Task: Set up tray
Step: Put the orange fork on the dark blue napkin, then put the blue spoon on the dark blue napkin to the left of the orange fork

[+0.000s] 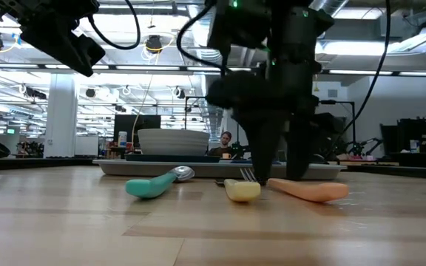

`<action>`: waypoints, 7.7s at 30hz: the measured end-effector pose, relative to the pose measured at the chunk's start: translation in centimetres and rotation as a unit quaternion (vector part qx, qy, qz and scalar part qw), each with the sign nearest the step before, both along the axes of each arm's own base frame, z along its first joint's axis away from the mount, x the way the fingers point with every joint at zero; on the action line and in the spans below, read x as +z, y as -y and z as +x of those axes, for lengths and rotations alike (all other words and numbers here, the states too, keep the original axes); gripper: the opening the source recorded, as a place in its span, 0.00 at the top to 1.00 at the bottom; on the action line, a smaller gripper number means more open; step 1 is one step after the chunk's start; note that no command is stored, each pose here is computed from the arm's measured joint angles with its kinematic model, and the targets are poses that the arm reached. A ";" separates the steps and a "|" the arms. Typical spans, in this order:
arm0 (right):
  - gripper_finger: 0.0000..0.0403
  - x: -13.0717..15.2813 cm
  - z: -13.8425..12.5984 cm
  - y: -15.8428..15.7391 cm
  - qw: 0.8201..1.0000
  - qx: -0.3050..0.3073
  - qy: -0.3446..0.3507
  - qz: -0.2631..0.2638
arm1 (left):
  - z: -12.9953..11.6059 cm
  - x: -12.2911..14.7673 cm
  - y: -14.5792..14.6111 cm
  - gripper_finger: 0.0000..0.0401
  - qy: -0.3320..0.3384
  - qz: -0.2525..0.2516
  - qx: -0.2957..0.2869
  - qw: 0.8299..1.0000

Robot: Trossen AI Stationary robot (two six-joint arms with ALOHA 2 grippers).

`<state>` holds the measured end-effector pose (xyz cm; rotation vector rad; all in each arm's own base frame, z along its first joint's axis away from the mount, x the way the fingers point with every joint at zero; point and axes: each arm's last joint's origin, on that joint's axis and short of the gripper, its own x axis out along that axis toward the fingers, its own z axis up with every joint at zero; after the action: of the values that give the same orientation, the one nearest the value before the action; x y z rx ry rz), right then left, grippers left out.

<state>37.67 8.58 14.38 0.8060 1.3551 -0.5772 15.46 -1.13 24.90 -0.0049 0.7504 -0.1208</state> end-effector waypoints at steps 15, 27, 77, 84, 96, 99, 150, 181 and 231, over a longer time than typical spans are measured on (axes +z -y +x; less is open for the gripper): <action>0.48 -2.0 0.4 0.1 0.999 -0.008 -0.047 0.010 | 0.0 0.0 0.0 0.78 0.000 0.000 0.000 1.000; 0.96 -1.8 0.3 0.2 0.998 0.001 -0.066 0.006 | 0.0 0.0 0.0 0.78 0.000 -0.001 0.000 1.000; 0.95 8.1 -1.9 17.0 0.987 -0.158 0.020 0.037 | 0.0 0.0 0.0 0.78 -0.003 -0.002 -0.002 1.000; 0.96 6.7 -1.0 22.6 0.981 -0.189 0.027 0.029 | 0.0 -0.1 0.0 0.78 -0.004 -0.002 -0.002 1.000; 0.95 2.3 -0.5 25.8 0.978 -0.204 -0.014 0.038 | -0.1 -0.1 0.0 0.78 -0.005 -0.001 -0.002 1.000; 0.95 2.4 -0.4 26.6 0.977 -0.211 0.004 0.032 | -0.1 -0.1 0.0 0.78 -0.005 -0.001 -0.002 1.000; 0.77 2.7 -1.4 27.3 0.979 -0.200 -0.020 0.023 | -0.1 -0.1 0.0 0.78 -0.005 -0.001 -0.002 1.000; 0.77 17.5 -6.4 3.4 0.928 0.246 -0.089 -0.267 | 6.0 -1.6 0.6 0.78 0.062 -0.065 0.001 0.996; 0.77 28.9 -19.7 8.2 0.904 0.270 0.101 -0.315 | 16.8 -2.6 8.4 0.78 -0.078 -0.321 0.432 0.839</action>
<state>17.95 0.35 43.28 -0.0492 1.0366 -0.4316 32.24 -9.51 22.33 -1.0019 0.7793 0.5075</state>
